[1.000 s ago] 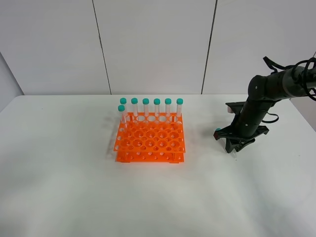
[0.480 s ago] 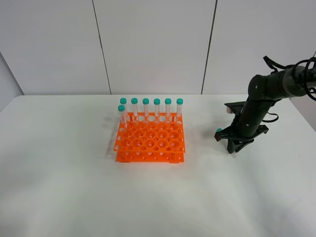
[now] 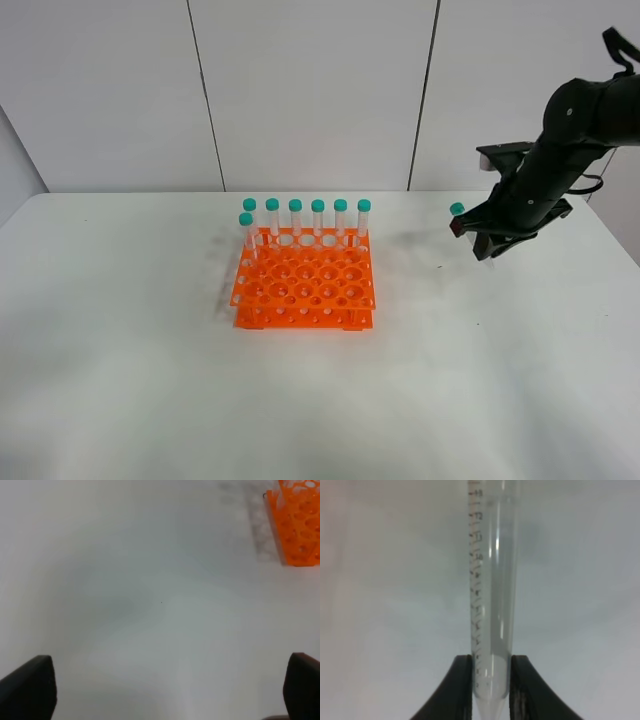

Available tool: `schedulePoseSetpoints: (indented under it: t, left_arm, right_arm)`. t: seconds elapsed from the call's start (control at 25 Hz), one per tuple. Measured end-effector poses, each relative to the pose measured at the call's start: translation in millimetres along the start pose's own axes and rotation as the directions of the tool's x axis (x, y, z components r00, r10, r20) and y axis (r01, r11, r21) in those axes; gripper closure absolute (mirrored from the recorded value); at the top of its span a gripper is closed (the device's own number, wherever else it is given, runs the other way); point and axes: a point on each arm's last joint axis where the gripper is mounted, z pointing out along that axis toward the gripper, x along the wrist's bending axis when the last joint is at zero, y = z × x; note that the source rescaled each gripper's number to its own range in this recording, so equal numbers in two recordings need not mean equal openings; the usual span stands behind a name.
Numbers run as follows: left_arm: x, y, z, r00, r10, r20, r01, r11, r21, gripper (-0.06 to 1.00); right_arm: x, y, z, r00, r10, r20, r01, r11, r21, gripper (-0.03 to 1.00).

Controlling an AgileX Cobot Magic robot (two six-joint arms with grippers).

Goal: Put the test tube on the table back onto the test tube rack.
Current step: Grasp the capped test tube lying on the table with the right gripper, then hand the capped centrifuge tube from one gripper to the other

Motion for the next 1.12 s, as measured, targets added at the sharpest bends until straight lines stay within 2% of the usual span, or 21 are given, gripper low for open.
schedulePoseSetpoints:
  t: [0.52, 0.76, 0.88, 1.12]
  left_arm:
    - [0.0, 0.0, 0.0, 1.0, 0.0, 0.0, 0.0, 1.0, 0.0, -0.06]
    - [0.0, 0.0, 0.0, 1.0, 0.0, 0.0, 0.0, 1.0, 0.0, -0.06]
    - [0.0, 0.0, 0.0, 1.0, 0.0, 0.0, 0.0, 1.0, 0.0, -0.06]
    - [0.0, 0.0, 0.0, 1.0, 0.0, 0.0, 0.0, 1.0, 0.0, -0.06]
  right_arm:
    - [5.6, -0.7, -55.5, 0.997, -0.071, 0.024, 0.073, 0.991, -0.116, 0.97]
    - [15.3, 2.9, -62.9, 0.982, -0.184, -0.048, 0.172, 0.967, -0.187, 0.97]
    - [24.1, 6.9, -64.9, 0.954, -0.278, -0.115, 0.242, 0.935, -0.259, 0.97]
    - [40.6, 14.0, -71.6, 0.862, -0.471, -0.188, 0.363, 0.831, -0.421, 0.97]
